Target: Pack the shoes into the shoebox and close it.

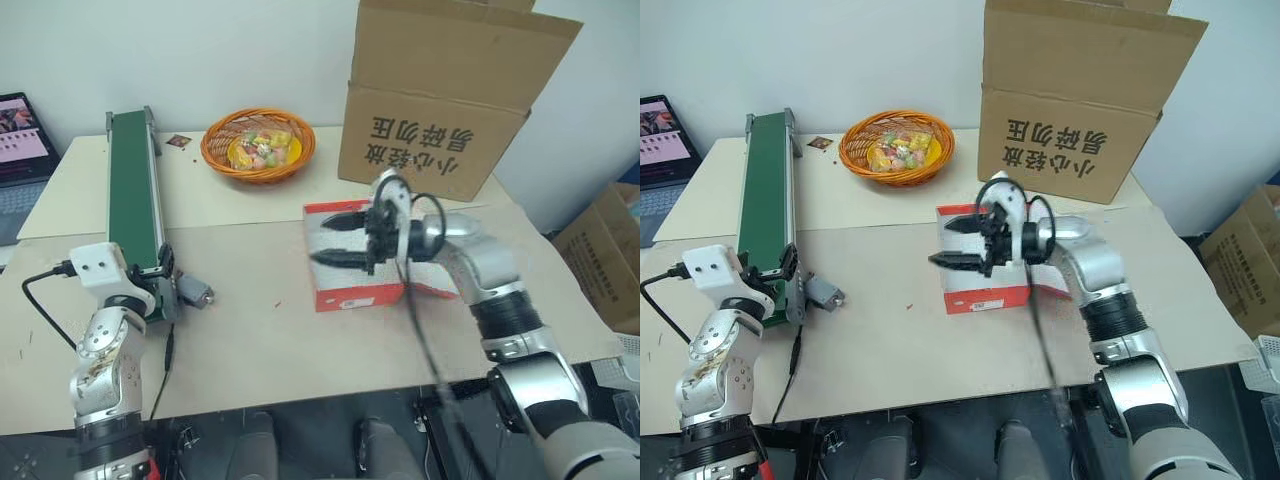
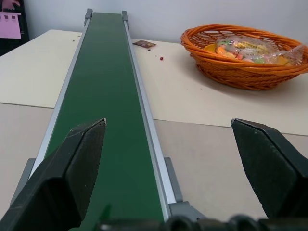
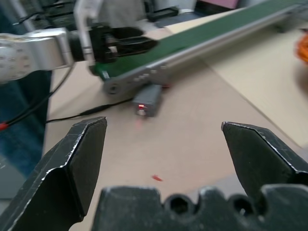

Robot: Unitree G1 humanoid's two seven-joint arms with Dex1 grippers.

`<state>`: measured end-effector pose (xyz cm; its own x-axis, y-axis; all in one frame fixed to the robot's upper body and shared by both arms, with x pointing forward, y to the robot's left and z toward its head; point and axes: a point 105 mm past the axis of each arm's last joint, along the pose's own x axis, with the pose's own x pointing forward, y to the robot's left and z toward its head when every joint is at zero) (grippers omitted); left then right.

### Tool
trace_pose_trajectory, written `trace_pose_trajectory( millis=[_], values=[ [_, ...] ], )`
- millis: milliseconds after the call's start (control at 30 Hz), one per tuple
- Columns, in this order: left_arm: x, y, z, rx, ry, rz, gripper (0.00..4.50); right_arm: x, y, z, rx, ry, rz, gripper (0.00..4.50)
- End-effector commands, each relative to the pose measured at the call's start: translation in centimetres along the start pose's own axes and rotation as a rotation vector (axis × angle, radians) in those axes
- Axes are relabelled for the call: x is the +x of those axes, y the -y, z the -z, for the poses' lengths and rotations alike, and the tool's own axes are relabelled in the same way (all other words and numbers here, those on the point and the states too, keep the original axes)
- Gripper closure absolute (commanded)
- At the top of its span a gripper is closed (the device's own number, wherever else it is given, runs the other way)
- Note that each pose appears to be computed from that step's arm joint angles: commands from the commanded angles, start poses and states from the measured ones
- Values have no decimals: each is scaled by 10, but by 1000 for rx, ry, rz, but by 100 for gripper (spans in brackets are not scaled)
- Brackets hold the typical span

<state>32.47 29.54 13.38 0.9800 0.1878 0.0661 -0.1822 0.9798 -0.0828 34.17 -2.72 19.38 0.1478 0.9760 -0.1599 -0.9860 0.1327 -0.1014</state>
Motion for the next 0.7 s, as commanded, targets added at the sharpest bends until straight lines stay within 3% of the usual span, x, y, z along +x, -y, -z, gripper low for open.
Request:
trace_pose_trajectory(
  millis=[33,167,400,700],
  values=[
    [0,5,-16,14,61,15,4,16,-2,-26,-138,8,18,0],
    [-7,-2,-15,21,59,-10,4,28,6,-33,-138,27,143,0],
    [-18,-7,-11,23,48,-33,4,33,12,-13,-65,-25,292,0],
    [-20,-2,-10,27,42,-22,4,39,2,-21,-30,18,289,0]
  ],
)
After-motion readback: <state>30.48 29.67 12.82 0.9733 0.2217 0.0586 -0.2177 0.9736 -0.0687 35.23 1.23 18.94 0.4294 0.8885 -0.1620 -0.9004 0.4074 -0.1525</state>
